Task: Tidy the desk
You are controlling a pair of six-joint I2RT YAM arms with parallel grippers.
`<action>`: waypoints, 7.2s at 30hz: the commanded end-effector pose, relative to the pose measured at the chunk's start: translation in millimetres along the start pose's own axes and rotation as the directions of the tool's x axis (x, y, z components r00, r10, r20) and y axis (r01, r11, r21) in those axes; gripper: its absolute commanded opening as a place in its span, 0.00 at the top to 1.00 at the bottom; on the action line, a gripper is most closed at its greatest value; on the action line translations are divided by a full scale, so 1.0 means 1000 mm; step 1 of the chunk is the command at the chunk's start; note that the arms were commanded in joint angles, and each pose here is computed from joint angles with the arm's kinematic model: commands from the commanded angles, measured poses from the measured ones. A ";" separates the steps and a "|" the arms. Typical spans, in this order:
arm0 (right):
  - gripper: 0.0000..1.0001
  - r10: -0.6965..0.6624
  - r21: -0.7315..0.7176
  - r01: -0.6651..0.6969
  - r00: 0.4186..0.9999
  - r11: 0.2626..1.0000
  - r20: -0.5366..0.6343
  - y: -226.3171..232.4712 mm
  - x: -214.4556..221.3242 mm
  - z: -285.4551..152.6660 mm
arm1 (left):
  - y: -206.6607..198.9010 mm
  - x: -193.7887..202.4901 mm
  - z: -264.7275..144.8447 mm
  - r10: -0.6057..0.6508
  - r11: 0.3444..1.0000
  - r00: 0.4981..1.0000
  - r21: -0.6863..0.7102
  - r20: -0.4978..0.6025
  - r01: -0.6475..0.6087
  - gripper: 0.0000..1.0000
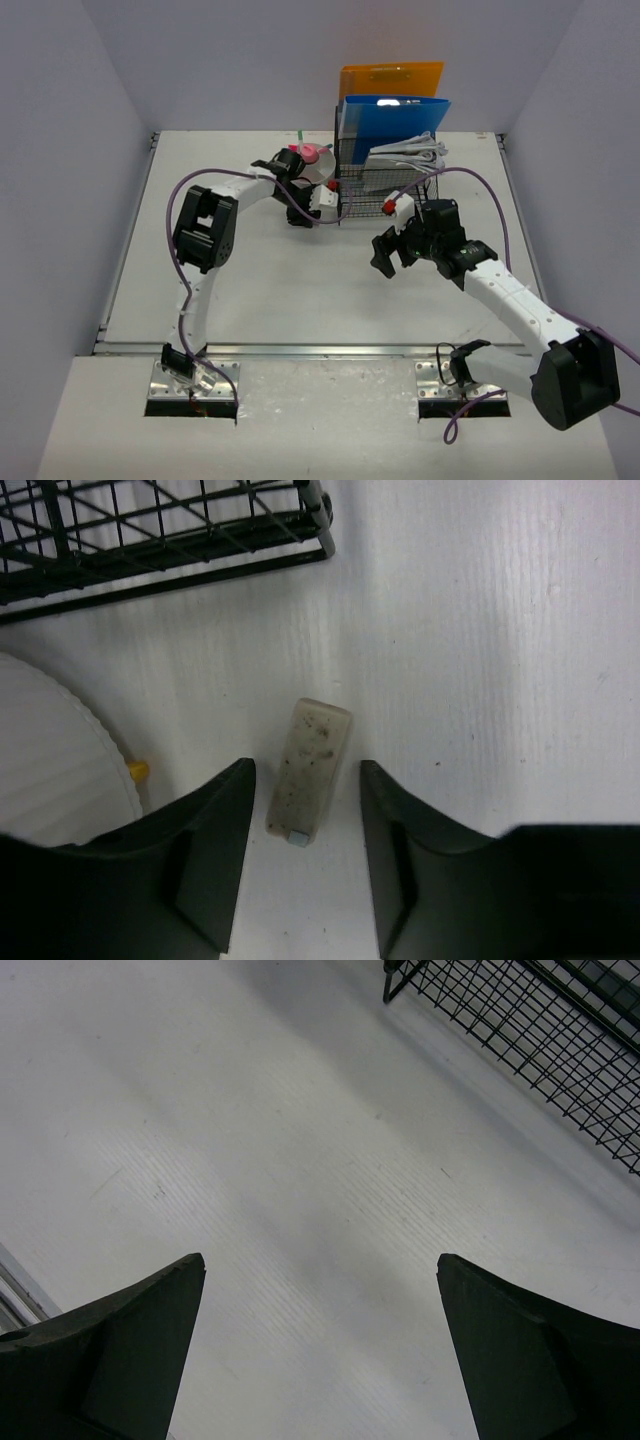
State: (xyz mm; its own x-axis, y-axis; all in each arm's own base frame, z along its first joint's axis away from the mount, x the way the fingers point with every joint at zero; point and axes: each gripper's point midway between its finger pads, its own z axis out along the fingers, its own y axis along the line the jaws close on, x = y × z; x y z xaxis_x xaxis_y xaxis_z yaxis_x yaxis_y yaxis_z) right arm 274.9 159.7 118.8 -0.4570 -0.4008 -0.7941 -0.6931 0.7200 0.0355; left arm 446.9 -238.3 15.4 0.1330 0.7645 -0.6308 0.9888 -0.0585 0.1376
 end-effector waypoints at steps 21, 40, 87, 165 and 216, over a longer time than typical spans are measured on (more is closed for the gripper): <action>0.09 0.541 -0.234 -0.505 0.830 0.831 0.132 0.018 -0.141 0.017 | -0.062 -0.094 -0.131 -0.254 0.903 0.874 -0.222 0.414 0.367 1.00; 0.32 0.667 -0.439 -0.581 0.743 0.685 0.058 0.060 -0.201 0.047 | -0.049 -0.149 -0.209 -0.383 0.688 0.622 -0.239 0.683 0.686 1.00; 1.00 0.692 -0.479 -0.584 0.718 0.655 0.072 0.067 -0.233 0.071 | -0.061 -0.146 -0.205 -0.431 0.674 0.595 -0.197 0.678 0.712 0.75; 0.97 -0.207 0.662 -0.099 0.907 0.743 0.367 -0.093 -0.241 0.191 | -0.060 -0.036 -0.267 -0.532 -0.032 0.387 -0.474 0.753 0.880 0.00; 0.01 -0.055 0.475 -0.088 0.959 0.875 0.278 -0.078 -0.048 -0.095 | -0.085 -0.035 -0.319 -0.501 0.040 0.492 -0.548 0.712 0.835 0.00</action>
State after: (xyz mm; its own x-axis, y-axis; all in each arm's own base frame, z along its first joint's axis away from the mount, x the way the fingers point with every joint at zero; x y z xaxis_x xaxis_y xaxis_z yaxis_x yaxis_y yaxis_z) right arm 296.7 75.2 194.0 -0.3083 -0.3474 -0.8856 -0.3492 0.9073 -0.2344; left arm 338.5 -72.3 252.6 -0.4591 -0.0452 -0.8872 0.1488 0.9807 -0.1269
